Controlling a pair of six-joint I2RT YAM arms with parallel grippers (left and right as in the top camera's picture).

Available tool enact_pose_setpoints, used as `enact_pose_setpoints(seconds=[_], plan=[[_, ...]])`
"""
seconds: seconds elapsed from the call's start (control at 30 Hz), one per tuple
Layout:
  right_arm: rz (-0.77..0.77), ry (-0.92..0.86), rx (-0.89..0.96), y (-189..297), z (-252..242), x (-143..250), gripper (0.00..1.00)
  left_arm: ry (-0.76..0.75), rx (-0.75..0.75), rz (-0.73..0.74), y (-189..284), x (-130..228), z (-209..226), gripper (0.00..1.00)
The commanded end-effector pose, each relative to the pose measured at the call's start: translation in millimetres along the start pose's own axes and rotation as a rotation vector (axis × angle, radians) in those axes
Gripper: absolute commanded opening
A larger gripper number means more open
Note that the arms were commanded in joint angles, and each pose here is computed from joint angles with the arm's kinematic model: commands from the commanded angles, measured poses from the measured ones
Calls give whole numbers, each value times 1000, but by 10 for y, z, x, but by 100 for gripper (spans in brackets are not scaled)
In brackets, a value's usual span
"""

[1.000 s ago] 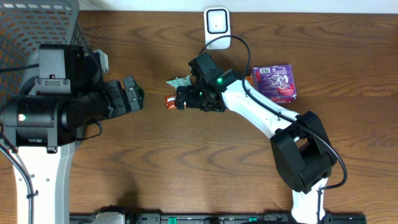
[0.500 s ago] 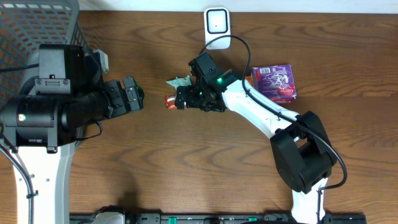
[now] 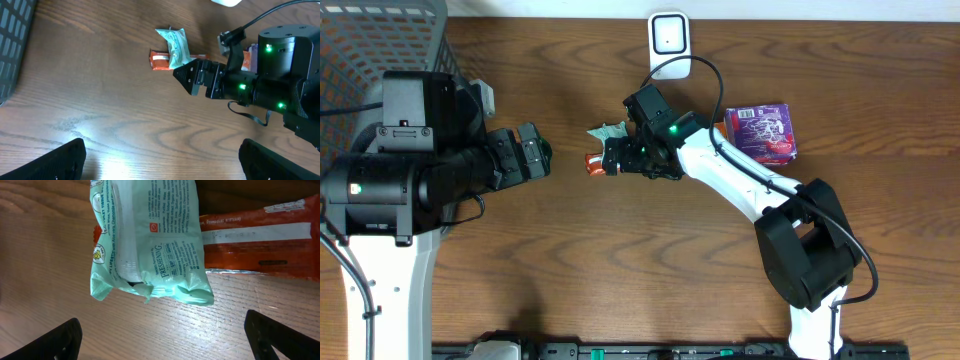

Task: Scan the item barcode

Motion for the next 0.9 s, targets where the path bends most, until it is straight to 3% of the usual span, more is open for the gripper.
enact_pose_setpoints(seconds=[0.0, 0.47, 0.53, 0.57, 0.67, 0.87], plan=[[-14, 2, 3, 28, 22, -14, 99, -16, 9, -13, 35, -24, -28, 98], [-32, 0, 27, 31, -21, -42, 99, -15, 9, -12, 35, -23, -28, 98], [-31, 3, 27, 28, -11, -33, 86, -16, 9, -13, 35, -24, -28, 98], [-32, 3, 28, 28, -12, -34, 86, -16, 9, -13, 35, -24, -28, 98], [-38, 2, 34, 30, -24, -46, 99, -16, 9, -13, 35, -24, -28, 98], [-41, 2, 42, 28, -34, -44, 99, -15, 9, -12, 35, -23, -28, 98]])
Point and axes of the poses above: each gripper's point midway between its finger pads, its own y axis back along the fingers, its own z axis along the line the jaws close on, x = y × z, the point moved 3 cm from there along y, back along the fingers, and after that the axes turned 6 degrees about -y, right-handed, at the moved point
